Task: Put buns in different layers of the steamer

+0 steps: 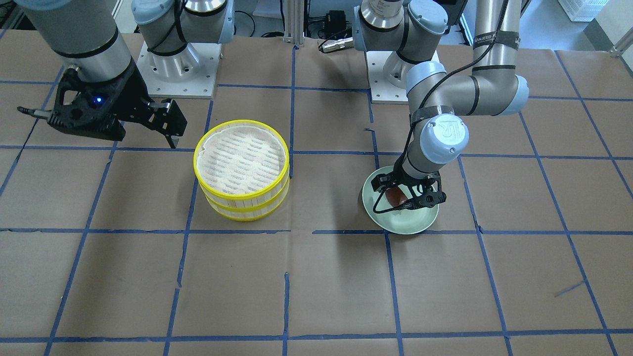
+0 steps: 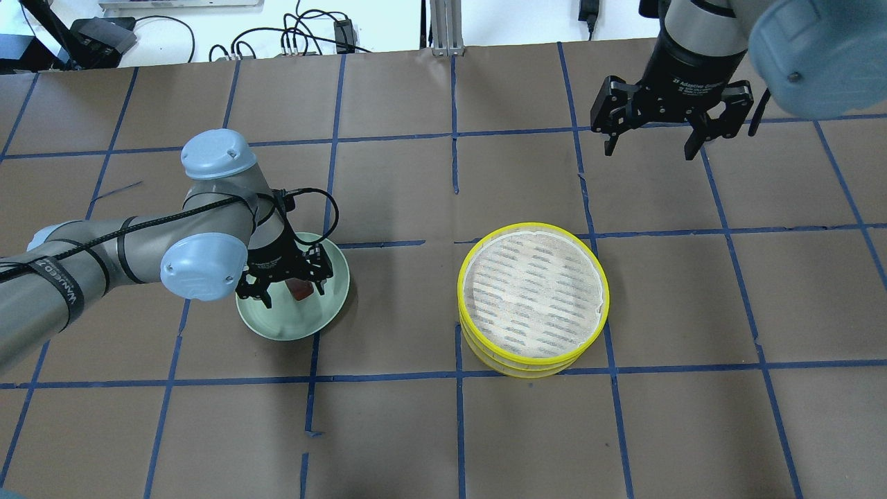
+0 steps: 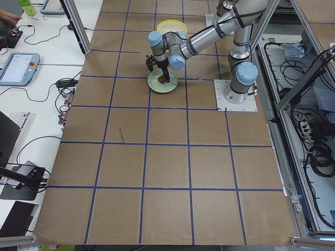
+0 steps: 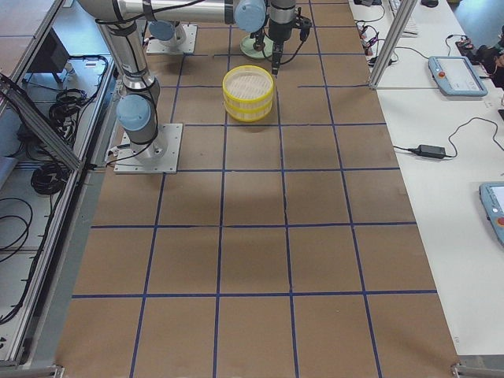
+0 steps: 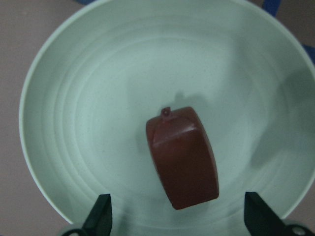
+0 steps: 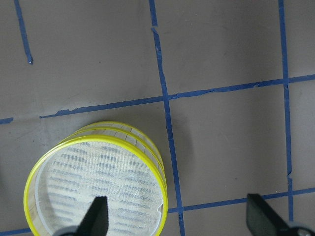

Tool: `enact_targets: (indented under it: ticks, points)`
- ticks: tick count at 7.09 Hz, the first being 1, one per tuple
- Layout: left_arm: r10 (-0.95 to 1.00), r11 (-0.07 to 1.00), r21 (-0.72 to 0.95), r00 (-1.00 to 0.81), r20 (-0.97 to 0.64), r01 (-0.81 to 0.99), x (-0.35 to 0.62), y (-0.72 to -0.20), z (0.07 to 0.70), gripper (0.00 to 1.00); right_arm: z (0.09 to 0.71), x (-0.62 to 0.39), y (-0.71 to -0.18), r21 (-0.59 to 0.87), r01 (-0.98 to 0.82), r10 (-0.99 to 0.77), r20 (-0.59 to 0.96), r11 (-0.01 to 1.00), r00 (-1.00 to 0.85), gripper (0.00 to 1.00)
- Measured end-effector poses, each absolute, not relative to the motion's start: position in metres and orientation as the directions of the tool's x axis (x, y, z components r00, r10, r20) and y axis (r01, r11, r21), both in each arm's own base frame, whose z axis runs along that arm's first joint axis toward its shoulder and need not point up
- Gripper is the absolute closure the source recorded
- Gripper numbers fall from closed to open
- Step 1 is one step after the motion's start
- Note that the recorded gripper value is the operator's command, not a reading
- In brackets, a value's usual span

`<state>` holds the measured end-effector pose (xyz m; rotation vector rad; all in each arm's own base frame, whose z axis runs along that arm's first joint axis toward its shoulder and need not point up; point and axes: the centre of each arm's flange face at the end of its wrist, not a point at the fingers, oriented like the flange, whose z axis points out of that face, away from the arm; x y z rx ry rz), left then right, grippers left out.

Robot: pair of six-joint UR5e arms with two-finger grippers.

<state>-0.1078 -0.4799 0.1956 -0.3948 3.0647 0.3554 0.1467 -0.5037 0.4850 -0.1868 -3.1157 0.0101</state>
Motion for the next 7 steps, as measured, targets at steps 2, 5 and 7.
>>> enact_targets:
  ticks: [2, 5, 7]
  points:
    - [-0.235, 0.945, 0.221, -0.970, -0.058, -0.242, -0.108, -0.481, 0.196, 0.67, 0.512, 0.177, -0.464, -0.036, 0.051, 0.052, 0.026, 0.998, -0.998, 0.00]
    - [-0.197, 0.955, 0.208, -0.976, -0.092, -0.212, -0.103, -0.484, 0.200, 0.96, 0.521, 0.191, -0.444, -0.047, 0.009, 0.010, 0.021, 0.999, -1.000, 0.00]
    - [-0.193, 0.961, 0.181, -0.976, -0.101, -0.209, -0.101, -0.491, 0.214, 0.97, 0.517, 0.194, -0.445, -0.046, -0.086, -0.085, 0.021, 0.995, -0.996, 0.00]
